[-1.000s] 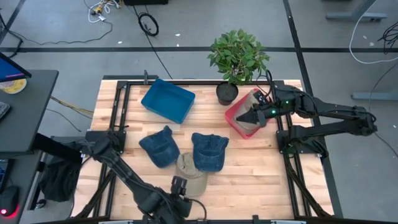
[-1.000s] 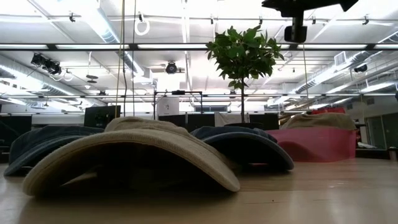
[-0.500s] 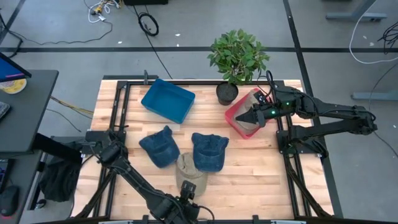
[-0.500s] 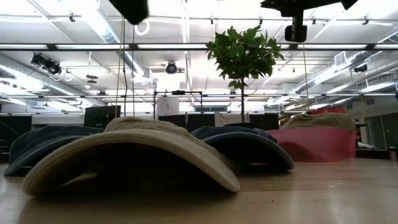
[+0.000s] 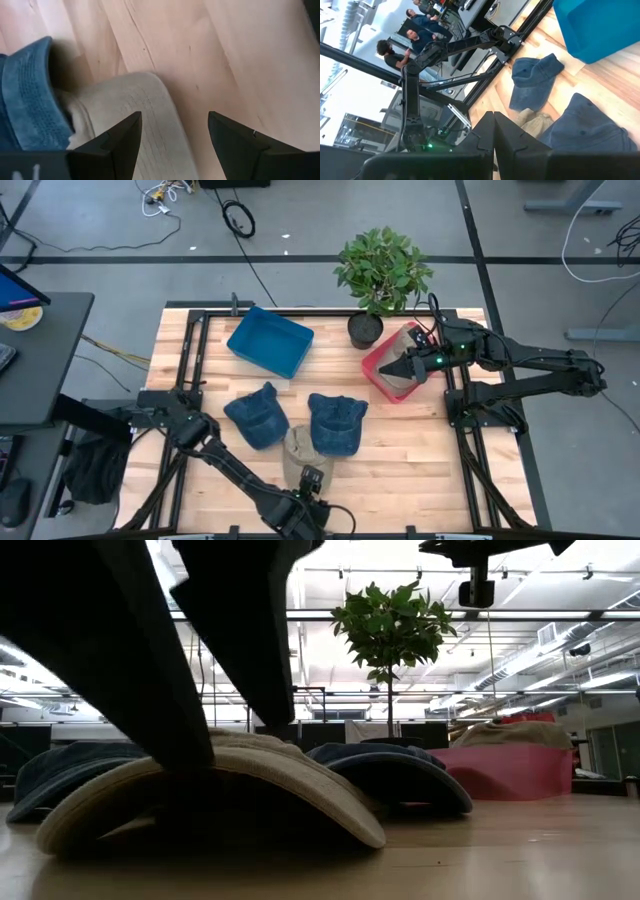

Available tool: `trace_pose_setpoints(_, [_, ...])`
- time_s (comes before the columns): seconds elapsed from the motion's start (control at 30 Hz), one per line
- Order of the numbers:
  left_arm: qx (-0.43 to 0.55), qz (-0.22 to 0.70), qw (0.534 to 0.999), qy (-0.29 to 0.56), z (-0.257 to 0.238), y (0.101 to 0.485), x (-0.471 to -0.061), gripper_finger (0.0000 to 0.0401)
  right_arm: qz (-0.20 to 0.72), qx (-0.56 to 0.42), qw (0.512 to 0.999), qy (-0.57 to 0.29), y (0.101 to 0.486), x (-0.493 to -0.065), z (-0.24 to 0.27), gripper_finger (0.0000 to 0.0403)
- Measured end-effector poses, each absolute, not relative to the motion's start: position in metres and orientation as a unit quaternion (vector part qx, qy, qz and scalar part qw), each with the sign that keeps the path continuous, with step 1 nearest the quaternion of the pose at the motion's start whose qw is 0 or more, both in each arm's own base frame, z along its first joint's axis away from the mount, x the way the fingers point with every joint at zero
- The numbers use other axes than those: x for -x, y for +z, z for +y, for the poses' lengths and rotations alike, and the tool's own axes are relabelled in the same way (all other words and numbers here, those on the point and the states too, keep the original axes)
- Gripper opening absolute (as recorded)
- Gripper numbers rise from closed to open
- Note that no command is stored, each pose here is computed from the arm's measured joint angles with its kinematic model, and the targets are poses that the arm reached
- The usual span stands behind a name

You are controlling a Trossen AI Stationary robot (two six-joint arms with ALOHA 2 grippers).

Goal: Pick & Place hat
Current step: Put the brown cap into the red bin

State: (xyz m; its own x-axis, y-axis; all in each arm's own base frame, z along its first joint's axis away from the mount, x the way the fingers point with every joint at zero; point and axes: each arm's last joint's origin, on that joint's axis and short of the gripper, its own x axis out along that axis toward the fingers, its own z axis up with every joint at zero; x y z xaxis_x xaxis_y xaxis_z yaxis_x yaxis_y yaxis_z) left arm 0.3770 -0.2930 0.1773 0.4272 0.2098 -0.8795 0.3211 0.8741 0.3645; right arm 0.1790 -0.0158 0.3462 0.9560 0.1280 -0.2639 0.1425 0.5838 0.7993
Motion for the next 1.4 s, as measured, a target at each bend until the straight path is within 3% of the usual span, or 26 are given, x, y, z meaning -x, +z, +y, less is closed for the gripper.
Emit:
trace_pose_setpoints(0.53, [-0.250,0.540,0.804,-0.005,-0.286,0.160,-0.386,0.0225,0.155,-0.455,0.877,0.006,0.346,-0.179,-0.012,0.0007])
trace_pose_setpoints(0.73, [-0.249,0.544,0.801,-0.005,-0.283,0.160,-0.388,0.0156,0.154,-0.456,0.877,0.005,0.346,-0.179,-0.012,0.0007])
trace_pose_setpoints(0.87, [-0.257,0.560,0.788,-0.013,-0.282,0.160,-0.384,0.0046,0.154,-0.457,0.876,0.004,0.346,-0.179,-0.012,0.0007])
trace_pose_setpoints(0.93, [-0.263,0.575,0.774,-0.020,-0.280,0.160,-0.381,0.0014,0.154,-0.461,0.874,0.004,0.346,-0.179,-0.012,0.0007])
trace_pose_setpoints(1.17, [-0.303,0.600,0.740,-0.016,-0.286,0.183,-0.362,0.0002,0.150,-0.467,0.872,0.005,0.347,-0.179,-0.012,0.0007])
trace_pose_setpoints(1.4, [-0.312,0.543,0.779,0.006,-0.303,0.244,-0.339,0.0001,0.125,-0.463,0.877,0.018,0.352,-0.181,-0.012,0.0007])
